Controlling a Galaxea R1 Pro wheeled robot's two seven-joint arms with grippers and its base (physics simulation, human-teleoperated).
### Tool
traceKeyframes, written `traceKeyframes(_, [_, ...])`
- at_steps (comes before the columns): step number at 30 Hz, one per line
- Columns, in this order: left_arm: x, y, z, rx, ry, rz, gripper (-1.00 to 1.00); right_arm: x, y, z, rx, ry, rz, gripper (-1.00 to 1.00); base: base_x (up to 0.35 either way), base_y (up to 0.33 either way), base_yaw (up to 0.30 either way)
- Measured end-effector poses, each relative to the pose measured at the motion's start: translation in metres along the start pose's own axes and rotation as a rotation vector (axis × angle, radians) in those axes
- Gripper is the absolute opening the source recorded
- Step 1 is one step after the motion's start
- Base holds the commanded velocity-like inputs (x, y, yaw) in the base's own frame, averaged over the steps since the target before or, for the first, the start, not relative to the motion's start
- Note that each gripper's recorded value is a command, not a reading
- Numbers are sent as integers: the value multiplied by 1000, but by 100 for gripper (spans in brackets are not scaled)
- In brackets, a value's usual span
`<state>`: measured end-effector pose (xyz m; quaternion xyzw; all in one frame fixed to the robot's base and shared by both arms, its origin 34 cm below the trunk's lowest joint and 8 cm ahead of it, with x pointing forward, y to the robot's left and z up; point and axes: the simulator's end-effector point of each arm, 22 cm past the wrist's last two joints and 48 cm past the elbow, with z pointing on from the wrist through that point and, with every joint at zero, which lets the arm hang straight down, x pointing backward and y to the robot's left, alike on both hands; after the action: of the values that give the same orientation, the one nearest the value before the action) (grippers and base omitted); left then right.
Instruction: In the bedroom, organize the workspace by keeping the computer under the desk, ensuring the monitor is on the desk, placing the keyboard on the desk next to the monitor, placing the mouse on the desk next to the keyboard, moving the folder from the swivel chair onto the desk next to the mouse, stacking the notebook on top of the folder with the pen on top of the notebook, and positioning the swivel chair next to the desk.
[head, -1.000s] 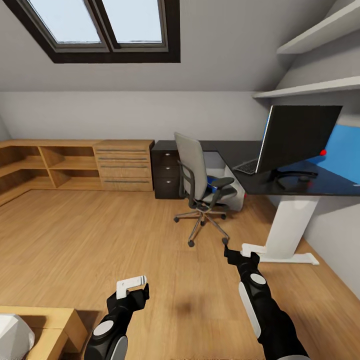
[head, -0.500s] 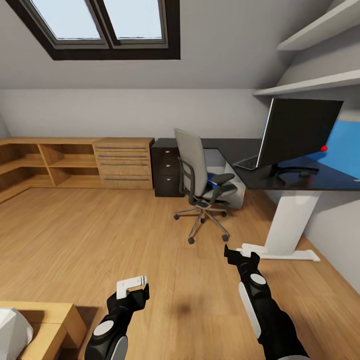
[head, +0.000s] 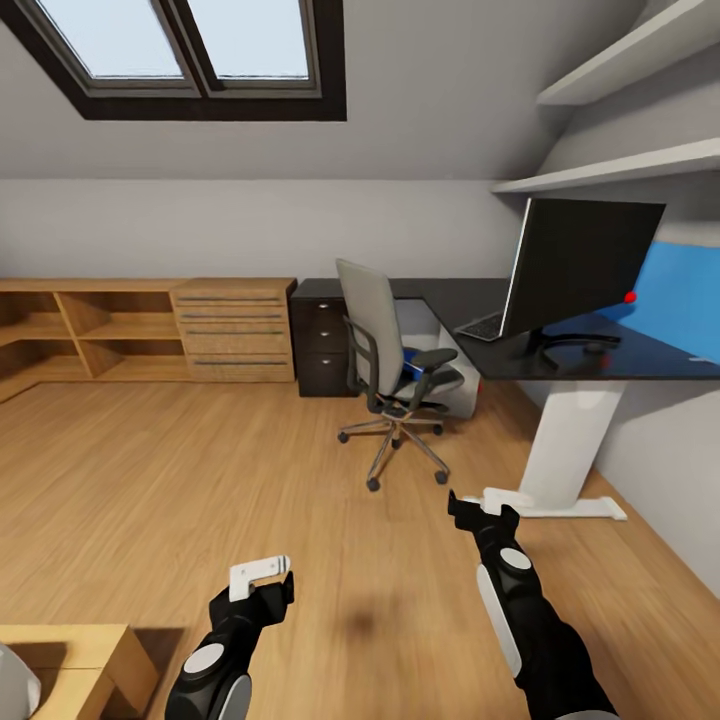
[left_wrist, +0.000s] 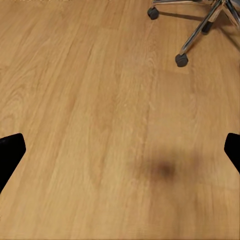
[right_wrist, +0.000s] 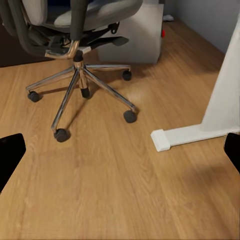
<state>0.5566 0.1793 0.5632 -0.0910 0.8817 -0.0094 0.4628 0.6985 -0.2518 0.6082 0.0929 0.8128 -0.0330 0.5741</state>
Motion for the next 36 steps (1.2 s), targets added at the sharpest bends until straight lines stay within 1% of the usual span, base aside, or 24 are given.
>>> traceKeyframes(8, [0,0,0,-1,1,1,100,2,0,0,-1,4,-3,100,311,0,-1])
traceKeyframes(11, [0,0,0,0,1,1,100,24,2,3,-1,41,-15,100,319,0,0])
traceKeyframes(12, [0,0,0,0,1,1,100,39,2,5,-1,59,-20,100,319,0,0])
traceKeyframes(14, [1,0,0,0,1,1,100,60,2,8,1,76,-25,100,319,0,0])
traceKeyframes(15, [0,0,0,0,1,1,100,72,3,12,1,81,-27,100,319,0,0])
traceKeyframes(17, [0,0,0,0,0,1,100,81,9,27,-3,82,-32,100,319,0,0])
traceKeyframes(19, [0,0,0,0,0,1,100,79,13,38,-6,84,-36,100,320,0,0])
traceKeyframes(20, [0,0,0,0,0,1,100,77,16,49,-7,90,-42,100,320,0,0])
traceKeyframes(23, [0,0,0,1,-1,1,100,65,20,67,-7,88,-49,100,320,0,0])
traceKeyframes(24, [-1,-1,0,1,-2,1,100,53,22,76,-5,79,-54,100,320,0,0])
traceKeyframes(26, [-1,-1,0,2,-2,1,100,35,21,85,2,55,-54,100,320,0,0])
traceKeyframes(28, [-1,-1,0,2,-2,1,100,20,17,91,14,32,-53,100,320,0,0])
traceKeyframes(29, [-1,-1,0,2,-3,1,100,11,12,94,27,17,-52,100,320,0,0])
traceKeyframes(32, [-1,-1,0,1,-3,1,100,3,0,98,49,7,-51,100,320,0,0])
traceKeyframes(36, [-1,-1,0,2,-4,1,100,0,-9,100,63,3,-56,100,320,0,0])
